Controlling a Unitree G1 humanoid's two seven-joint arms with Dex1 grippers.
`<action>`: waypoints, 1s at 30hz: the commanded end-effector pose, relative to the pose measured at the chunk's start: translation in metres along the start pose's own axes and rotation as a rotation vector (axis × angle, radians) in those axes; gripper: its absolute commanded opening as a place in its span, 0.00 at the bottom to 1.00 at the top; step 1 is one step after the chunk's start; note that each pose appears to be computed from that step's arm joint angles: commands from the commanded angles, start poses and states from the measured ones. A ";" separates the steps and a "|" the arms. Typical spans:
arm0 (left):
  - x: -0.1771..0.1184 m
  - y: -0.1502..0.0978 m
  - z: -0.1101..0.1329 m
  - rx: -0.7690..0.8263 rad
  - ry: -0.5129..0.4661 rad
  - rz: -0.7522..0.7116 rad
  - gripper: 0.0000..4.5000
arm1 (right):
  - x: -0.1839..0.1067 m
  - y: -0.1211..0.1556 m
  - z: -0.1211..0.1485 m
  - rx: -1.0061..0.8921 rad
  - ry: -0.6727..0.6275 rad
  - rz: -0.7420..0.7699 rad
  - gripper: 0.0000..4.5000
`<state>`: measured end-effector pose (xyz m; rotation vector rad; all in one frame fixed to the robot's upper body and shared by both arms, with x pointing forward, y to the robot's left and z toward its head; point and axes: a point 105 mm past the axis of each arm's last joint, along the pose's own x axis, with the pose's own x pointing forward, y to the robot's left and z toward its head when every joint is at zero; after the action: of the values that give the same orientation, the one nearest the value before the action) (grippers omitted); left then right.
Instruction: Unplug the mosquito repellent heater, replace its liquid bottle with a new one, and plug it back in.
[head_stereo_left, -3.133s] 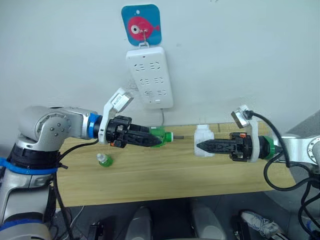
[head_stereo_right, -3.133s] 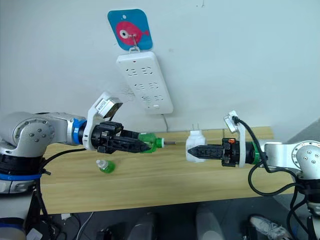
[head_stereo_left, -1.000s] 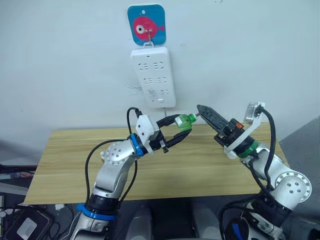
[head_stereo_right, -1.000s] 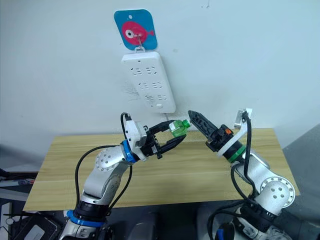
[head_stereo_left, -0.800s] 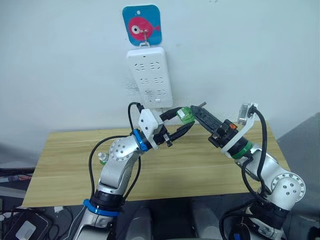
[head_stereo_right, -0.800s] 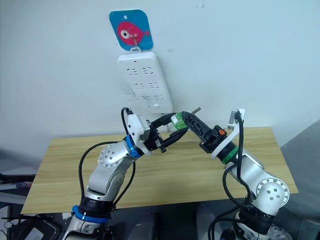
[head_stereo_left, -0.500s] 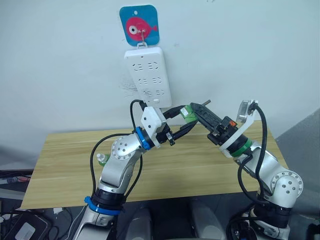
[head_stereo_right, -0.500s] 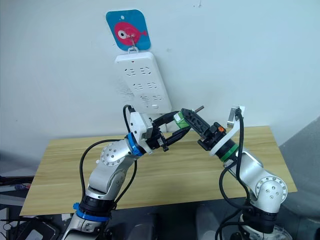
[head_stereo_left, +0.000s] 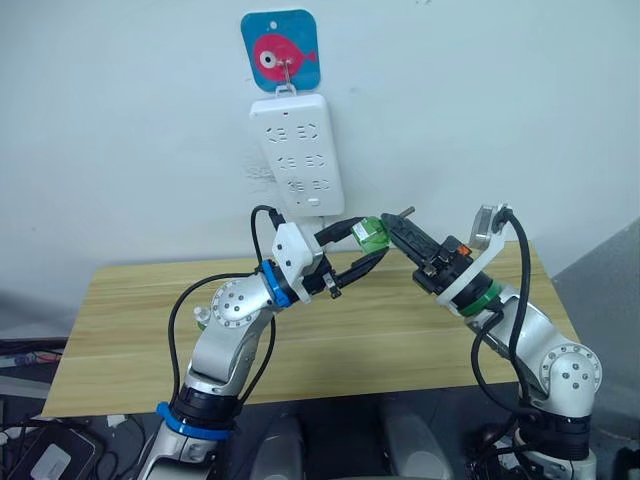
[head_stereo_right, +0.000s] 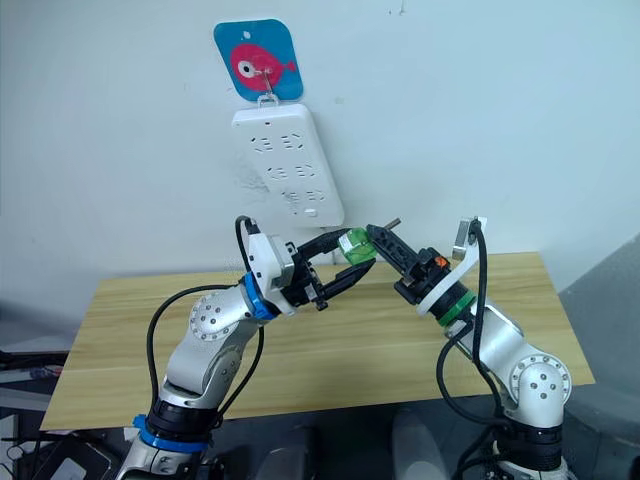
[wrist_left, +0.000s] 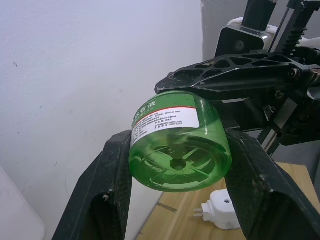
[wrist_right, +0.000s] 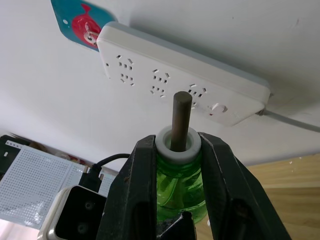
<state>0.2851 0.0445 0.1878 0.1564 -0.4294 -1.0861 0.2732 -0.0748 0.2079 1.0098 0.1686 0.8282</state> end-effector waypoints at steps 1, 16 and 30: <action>-0.006 -0.005 -0.005 -0.006 0.039 -0.041 0.72 | -0.001 0.019 0.002 -0.008 -0.010 0.075 0.18; -0.098 -0.027 -0.048 -0.209 0.575 -0.395 1.00 | -0.020 -0.112 0.000 -0.976 0.142 -0.368 0.18; -0.082 -0.031 -0.049 -0.192 0.552 -0.322 1.00 | -0.010 -0.195 -0.003 -1.184 0.123 -0.502 0.18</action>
<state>0.2517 0.1010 0.1070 0.3290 0.2362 -1.3263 0.3648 -0.1293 0.0336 -0.2041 0.0747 0.3903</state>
